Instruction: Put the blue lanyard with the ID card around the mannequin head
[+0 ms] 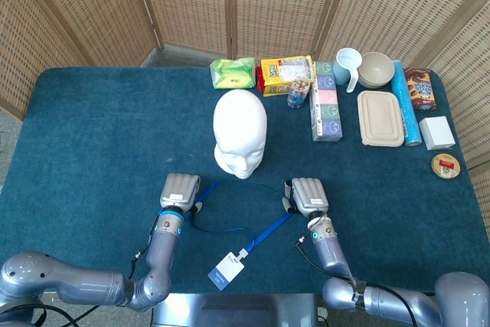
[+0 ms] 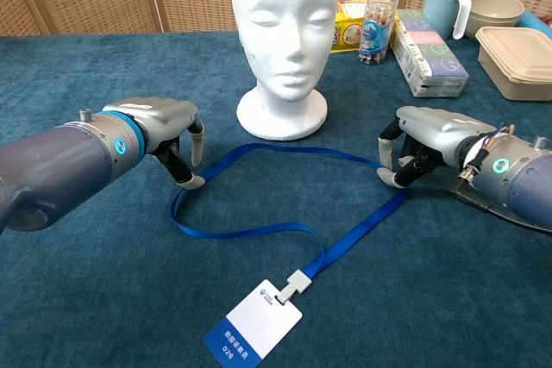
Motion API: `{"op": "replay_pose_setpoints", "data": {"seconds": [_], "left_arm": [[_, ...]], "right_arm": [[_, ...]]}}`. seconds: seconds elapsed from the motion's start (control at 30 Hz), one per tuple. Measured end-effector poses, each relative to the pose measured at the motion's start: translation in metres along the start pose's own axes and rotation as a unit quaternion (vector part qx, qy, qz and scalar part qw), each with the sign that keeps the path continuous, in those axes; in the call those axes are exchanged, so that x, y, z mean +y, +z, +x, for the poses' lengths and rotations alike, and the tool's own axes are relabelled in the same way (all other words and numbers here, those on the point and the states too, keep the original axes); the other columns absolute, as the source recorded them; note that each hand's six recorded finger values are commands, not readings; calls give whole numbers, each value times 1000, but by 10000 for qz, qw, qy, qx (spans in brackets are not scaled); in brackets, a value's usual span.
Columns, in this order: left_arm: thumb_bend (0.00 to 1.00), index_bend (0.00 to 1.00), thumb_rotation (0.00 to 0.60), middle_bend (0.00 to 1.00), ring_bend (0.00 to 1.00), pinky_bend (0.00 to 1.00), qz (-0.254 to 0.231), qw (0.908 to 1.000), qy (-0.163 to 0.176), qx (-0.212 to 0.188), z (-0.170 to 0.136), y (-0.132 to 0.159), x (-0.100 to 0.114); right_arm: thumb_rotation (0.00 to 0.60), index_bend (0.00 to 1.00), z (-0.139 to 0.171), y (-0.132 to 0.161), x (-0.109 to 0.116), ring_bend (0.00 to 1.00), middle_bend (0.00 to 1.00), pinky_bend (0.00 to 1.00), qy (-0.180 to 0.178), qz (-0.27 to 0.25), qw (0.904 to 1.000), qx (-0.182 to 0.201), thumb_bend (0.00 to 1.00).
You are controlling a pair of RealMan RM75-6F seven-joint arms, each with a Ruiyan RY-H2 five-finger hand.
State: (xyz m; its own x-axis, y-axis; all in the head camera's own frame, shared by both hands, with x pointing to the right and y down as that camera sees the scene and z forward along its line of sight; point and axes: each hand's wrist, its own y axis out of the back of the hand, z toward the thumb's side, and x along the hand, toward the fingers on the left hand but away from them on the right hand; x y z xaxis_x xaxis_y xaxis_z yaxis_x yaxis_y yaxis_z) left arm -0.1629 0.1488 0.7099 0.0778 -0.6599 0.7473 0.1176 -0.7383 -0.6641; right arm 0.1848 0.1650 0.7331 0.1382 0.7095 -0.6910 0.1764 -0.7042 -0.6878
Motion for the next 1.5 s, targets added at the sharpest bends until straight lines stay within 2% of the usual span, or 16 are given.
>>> {"op": "replay_pose_setpoints", "data": {"seconds": [0.2, 0.73, 1.1, 1.5], "left_arm": [[280, 396, 502, 1000, 1000, 1000, -99, 9999, 11, 10, 1, 0, 3], [281, 396, 509, 1000, 1000, 1000, -124, 9999, -88, -18, 0, 5, -2], [370, 435, 508, 1000, 1000, 1000, -83, 9999, -123, 22, -1, 1, -5], [389, 460, 507, 1000, 1000, 1000, -39, 9999, -144, 21, -2, 1, -6]], "right_arm": [[597, 631, 0, 0, 1, 1000, 1000, 1000, -5, -8, 10000, 7, 542], [599, 632, 1, -3, 1, 1000, 1000, 1000, 27, -72, 10000, 24, 542], [599, 633, 1, -3, 3, 1000, 1000, 1000, 5, -138, 9999, 38, 543], [600, 633, 1, -3, 3, 1000, 1000, 1000, 20, -197, 9998, 53, 542]]}}
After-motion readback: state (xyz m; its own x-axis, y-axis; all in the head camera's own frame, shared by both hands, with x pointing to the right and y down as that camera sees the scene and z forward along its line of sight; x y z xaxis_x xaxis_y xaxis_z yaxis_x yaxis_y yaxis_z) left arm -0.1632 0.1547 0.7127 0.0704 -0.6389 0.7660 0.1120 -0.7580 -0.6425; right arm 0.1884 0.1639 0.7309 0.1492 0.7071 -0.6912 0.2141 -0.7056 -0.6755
